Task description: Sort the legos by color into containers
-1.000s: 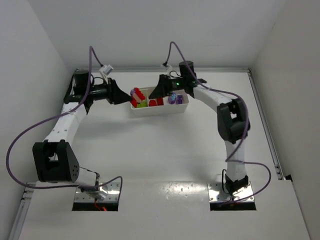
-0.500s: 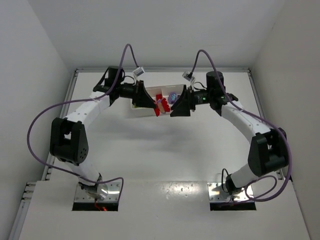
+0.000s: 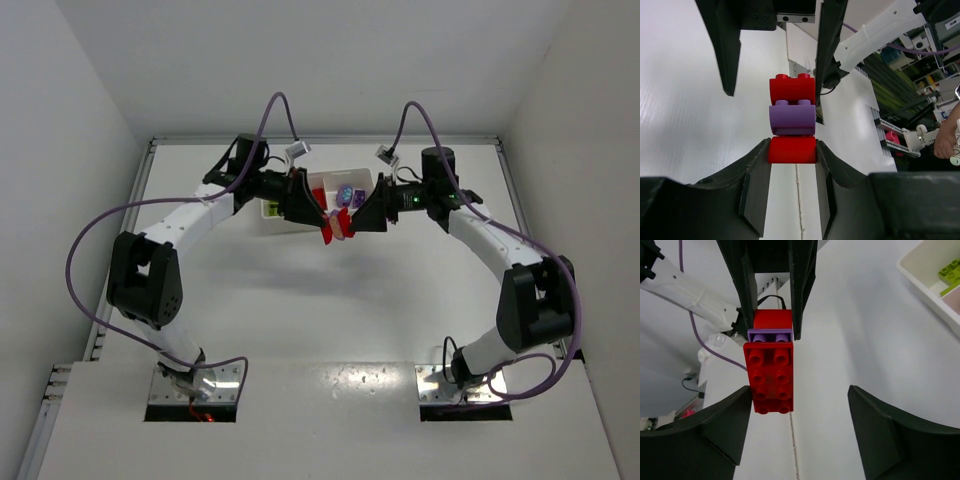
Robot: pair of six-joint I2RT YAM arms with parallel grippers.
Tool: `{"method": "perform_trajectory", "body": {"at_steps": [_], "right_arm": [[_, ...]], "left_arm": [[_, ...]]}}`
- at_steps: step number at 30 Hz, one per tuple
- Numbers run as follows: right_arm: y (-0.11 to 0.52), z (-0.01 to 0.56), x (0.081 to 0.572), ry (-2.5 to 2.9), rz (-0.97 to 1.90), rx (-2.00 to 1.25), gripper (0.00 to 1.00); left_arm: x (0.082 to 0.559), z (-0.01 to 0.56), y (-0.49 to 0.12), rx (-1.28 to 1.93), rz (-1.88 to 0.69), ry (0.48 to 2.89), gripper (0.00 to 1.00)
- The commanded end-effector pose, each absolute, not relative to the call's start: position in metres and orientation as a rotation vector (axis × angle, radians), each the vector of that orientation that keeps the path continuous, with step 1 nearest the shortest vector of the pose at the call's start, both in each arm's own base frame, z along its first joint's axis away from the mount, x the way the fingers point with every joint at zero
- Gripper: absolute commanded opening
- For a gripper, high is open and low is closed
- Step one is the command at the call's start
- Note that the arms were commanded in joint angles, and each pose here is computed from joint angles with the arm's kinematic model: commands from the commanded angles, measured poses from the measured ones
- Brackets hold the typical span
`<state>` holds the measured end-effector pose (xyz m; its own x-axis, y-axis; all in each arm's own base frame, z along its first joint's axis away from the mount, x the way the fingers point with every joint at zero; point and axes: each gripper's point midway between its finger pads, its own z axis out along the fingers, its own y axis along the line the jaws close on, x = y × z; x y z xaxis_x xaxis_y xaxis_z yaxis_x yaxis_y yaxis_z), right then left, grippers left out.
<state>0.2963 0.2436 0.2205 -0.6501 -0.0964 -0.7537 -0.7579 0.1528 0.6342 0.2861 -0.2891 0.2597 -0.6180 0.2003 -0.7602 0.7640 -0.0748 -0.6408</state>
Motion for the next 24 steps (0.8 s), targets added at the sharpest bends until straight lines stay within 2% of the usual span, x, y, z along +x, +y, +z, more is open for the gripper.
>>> {"method": "perform_trajectory", "body": {"at_steps": [1, 3, 9, 12, 13, 15, 18, 19, 21, 24], "right_arm": [[0.247, 0.242, 0.305, 1.775, 1.522, -0.863, 0.74], [0.248, 0.247, 0.302, 1.757, 1.537, -0.881, 0.63], [0.252, 0.248, 0.292, 1.744, 1.605, -0.914, 0.63], [0.255, 0.249, 0.290, 1.741, 1.612, -0.921, 0.53], [0.255, 0.250, 0.289, 1.736, 1.620, -0.927, 0.45], [0.254, 0.251, 0.287, 1.738, 1.636, -0.928, 0.40], [0.255, 0.255, 0.287, 1.715, 1.636, -0.946, 0.24], [0.255, 0.255, 0.287, 1.715, 1.636, -0.946, 0.14], [0.255, 0.255, 0.287, 1.715, 1.636, -0.946, 0.09], [0.249, 0.255, 0.292, 1.719, 1.623, -0.926, 0.05]], "left_arm": [[0.279, 0.280, -0.292, 1.111, -1.752, 1.674, 0.01], [0.279, 0.280, -0.292, 1.111, -1.752, 1.674, 0.01], [0.279, 0.274, -0.292, 1.102, -1.762, 1.691, 0.01], [0.281, 0.271, -0.293, 1.097, -1.767, 1.699, 0.01], [0.278, 0.271, -0.295, 1.106, -1.773, 1.697, 0.01], [0.280, 0.270, -0.296, 1.101, -1.762, 1.704, 0.01], [0.282, 0.266, -0.296, 1.091, -1.758, 1.718, 0.01], [0.284, 0.261, -0.297, 1.084, -1.742, 1.728, 0.01], [0.285, 0.260, -0.296, 1.080, -1.714, 1.733, 0.01], [0.288, 0.254, -0.285, 1.034, -1.641, 1.767, 0.01]]}}
